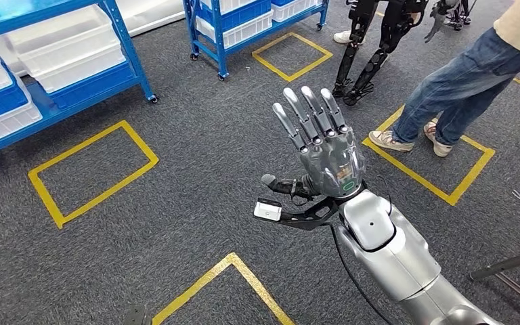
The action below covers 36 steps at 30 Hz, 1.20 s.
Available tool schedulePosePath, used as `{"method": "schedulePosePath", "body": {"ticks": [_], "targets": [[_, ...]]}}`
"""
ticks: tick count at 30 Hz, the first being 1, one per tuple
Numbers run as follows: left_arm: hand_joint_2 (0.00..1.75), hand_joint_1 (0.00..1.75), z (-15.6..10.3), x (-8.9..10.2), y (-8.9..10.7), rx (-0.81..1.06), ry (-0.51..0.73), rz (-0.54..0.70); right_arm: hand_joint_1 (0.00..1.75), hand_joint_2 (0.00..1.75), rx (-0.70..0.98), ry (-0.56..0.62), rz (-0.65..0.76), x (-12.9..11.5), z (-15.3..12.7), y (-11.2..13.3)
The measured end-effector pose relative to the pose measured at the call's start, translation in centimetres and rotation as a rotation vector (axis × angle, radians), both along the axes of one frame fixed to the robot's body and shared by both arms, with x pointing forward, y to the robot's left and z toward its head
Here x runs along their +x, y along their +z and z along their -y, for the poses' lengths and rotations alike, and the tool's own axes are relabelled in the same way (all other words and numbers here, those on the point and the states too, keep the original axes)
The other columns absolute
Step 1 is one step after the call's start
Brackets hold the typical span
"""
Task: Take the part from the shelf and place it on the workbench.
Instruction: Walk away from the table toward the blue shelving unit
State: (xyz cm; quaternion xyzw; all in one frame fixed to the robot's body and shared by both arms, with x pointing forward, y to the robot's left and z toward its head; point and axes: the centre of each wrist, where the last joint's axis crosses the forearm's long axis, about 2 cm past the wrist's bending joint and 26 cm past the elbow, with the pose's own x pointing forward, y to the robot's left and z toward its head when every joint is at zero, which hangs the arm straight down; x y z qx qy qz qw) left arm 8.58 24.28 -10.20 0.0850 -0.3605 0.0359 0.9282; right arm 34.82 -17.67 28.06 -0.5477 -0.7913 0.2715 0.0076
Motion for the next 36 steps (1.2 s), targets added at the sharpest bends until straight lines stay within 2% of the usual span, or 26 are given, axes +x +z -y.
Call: {"method": "schedulePosePath", "body": {"ticks": [7, 18, 36], "targets": [[0.0, 0.0, 1.0, 0.2, 0.1, -0.023, -0.01, 0.015, 0.0, 0.0, -0.031, -0.006, -0.03, 0.1, -0.1, -1.1], [0.0, 0.0, 1.9, 1.1, 0.4, -0.08, -0.039, 0.054, 0.0, 0.0, -0.038, -0.011, -0.031, 0.9, -1.0, -0.8], [0.0, 0.0, 1.7, 1.8, 0.5, -0.067, -0.087, 0.053, 0.0, 0.0, -0.012, -0.05, -0.126, 0.1, -1.2, -3.8]]}}
